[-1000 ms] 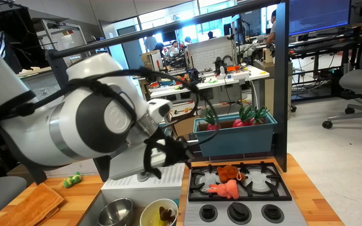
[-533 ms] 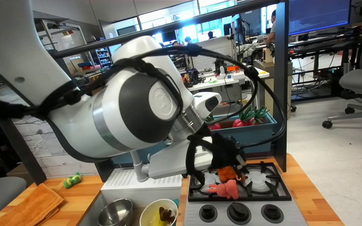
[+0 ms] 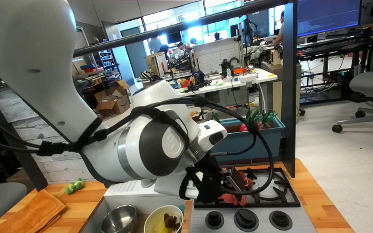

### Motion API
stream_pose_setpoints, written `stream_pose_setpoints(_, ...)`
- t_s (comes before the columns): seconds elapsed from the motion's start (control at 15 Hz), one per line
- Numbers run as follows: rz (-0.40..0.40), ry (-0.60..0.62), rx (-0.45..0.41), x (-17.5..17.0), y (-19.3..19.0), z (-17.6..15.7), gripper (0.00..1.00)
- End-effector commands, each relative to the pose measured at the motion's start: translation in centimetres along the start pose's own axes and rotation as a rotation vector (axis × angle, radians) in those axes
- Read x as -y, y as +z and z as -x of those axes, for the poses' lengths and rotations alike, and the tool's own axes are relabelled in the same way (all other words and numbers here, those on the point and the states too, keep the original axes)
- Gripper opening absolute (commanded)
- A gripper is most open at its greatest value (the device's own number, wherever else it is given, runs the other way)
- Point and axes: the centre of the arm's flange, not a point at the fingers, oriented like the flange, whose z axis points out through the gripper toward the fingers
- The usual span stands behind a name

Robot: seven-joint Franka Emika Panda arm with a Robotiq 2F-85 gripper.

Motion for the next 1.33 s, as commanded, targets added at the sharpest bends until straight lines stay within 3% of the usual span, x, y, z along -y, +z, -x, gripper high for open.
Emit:
stream_pose_setpoints(0.0,0.035,0.093,-0.007,0.6,2.1,-2.0,1.0)
stream_pose_setpoints(0.33,0.058,0.164,-0.026,0.0,3.8,-2.9,1.0)
stream_pose_setpoints(0.4,0.061,0.173,-0.027,0.0,4.2,-3.2,0.75)
stream_pose_setpoints(0.47,0.064,0.178,-0.028,-0.1,4.4,-3.3,0.74)
stream_pose_setpoints(1.13,0.036,0.172,-0.022,0.3,3.6,-3.4,0.0)
stream_pose_setpoints(1.27,0.009,0.164,-0.023,-0.4,2.5,-3.2,0.01)
